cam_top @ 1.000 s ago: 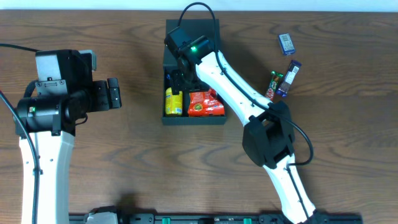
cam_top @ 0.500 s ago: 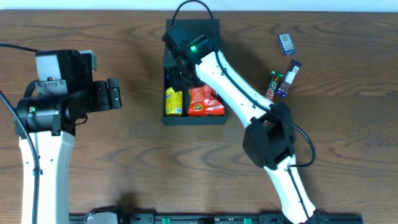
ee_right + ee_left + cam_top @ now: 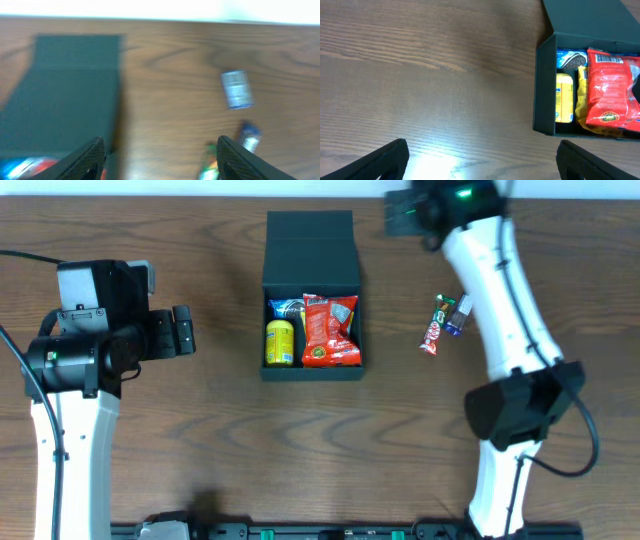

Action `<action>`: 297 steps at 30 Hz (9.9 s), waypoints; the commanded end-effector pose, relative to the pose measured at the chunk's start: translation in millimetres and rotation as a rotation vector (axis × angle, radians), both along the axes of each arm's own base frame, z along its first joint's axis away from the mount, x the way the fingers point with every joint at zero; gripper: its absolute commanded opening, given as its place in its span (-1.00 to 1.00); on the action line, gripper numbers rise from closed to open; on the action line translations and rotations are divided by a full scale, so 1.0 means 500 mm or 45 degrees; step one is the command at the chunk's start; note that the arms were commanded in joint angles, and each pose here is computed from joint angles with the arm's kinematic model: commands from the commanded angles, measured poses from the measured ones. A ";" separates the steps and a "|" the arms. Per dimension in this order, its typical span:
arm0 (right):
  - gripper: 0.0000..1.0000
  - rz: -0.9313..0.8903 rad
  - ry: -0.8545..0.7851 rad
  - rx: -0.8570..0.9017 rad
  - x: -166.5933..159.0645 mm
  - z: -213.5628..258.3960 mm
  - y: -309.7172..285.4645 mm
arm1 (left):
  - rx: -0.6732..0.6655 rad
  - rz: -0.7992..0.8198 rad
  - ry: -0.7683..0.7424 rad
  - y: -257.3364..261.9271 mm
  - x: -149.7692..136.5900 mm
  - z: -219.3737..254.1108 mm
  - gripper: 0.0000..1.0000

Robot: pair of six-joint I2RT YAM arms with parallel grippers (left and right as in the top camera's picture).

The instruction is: Pack container

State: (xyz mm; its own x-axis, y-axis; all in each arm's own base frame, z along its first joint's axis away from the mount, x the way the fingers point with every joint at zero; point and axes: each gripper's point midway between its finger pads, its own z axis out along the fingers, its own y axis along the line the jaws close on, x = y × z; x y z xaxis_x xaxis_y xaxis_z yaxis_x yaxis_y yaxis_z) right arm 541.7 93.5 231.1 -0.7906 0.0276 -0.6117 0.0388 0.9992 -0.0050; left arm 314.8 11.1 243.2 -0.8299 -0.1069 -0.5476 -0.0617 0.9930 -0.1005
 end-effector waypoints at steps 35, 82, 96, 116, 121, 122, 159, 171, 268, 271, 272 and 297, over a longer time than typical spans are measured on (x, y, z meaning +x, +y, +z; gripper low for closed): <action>0.99 0.033 0.084 -0.143 0.196 -0.427 -0.288 | 0.018 -0.004 -0.023 0.005 0.008 0.008 0.91; -0.10 0.114 0.283 -0.090 0.137 -0.509 -0.251 | 0.018 -0.004 -0.028 0.005 0.010 0.009 0.90; -0.38 0.082 0.258 -0.038 0.149 -0.462 -0.205 | 0.017 -0.004 -0.022 0.005 0.008 0.008 0.91; -0.61 0.410 -0.039 0.217 0.043 0.035 0.078 | 0.017 -0.004 -0.022 0.005 0.008 0.008 0.90; -0.59 0.490 0.057 0.254 -0.040 0.050 0.187 | 0.019 -0.006 -0.022 0.005 0.008 0.008 0.90; -0.59 0.496 0.093 0.264 -0.057 0.044 0.207 | 0.021 -0.008 -0.022 0.005 0.008 0.008 0.91; 0.46 0.421 0.617 -0.017 -0.301 -0.302 0.420 | 0.034 -0.027 -0.024 0.005 0.008 0.008 0.90; 0.48 0.483 0.501 -0.026 -0.275 -0.199 0.406 | 0.034 -0.027 -0.023 0.005 0.008 0.008 0.91; -0.97 -0.086 0.605 0.059 -0.211 -0.264 -0.014 | 0.012 -0.036 0.068 0.001 0.010 -0.027 0.91; -0.97 0.042 0.504 0.068 -0.203 -0.201 0.056 | 0.010 -0.036 0.086 0.000 0.004 -0.031 0.91; -0.97 0.084 0.481 0.077 -0.206 -0.187 0.082 | 0.010 -0.036 0.092 0.000 0.002 -0.032 0.91; -0.97 0.537 0.595 0.107 -0.362 -0.273 0.433 | 0.008 -0.036 0.103 0.000 -0.002 -0.034 0.91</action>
State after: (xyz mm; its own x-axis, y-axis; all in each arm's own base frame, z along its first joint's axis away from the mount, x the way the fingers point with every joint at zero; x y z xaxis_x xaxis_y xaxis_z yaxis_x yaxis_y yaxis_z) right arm 368.6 302.9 101.9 -0.9143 -0.3301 -0.2349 -0.3670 0.9203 0.1353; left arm 312.9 10.9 224.2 -0.8750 -0.0912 -0.4755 -0.0530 0.9943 -0.0930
